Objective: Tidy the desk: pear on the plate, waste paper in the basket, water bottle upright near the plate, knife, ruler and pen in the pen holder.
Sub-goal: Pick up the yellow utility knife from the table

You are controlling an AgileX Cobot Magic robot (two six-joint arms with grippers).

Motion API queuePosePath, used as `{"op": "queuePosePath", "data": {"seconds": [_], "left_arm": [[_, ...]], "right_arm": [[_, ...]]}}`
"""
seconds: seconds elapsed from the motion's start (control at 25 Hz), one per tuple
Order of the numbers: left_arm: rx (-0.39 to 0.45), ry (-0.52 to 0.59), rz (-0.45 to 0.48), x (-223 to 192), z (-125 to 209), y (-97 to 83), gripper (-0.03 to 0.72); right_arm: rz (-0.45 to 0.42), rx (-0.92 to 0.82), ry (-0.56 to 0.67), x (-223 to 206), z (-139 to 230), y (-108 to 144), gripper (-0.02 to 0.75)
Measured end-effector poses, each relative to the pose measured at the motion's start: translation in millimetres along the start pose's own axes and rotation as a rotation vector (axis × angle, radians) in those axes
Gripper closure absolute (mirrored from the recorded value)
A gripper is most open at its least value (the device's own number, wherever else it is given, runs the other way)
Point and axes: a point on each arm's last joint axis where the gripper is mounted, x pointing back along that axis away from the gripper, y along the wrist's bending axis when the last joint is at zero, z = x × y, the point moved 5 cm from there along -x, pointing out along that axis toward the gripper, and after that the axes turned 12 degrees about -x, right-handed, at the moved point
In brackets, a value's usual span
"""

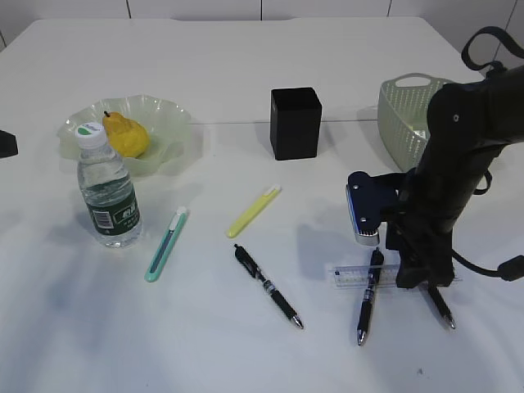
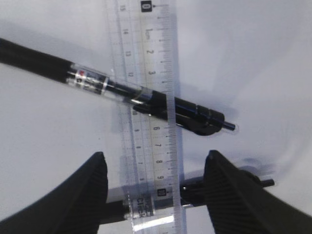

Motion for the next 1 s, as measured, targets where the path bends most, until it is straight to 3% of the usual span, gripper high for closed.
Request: {"op": "queuePosePath", "data": {"seconds": [0.12,0.24,0.64,1.0], "left_arm": [[0.0,0.0,0.0,0,0,0.0,0.151],[0.0,0.0,0.0,0,0,0.0,0.151],[0.0,0.0,0.0,0,0,0.0,0.151],[0.0,0.0,0.0,0,0,0.0,0.151]], "right_arm": [[-0.015,-0.019,-0.015,0,-2,2,0.279],[-0.019,-0.11,-0.118,9,-17,1,0.279],[0.066,-0.673,-0.418,77,-90,-47,0.279],[-0.106,-1.179,-0.406,82,-120,-50,0.281]]}}
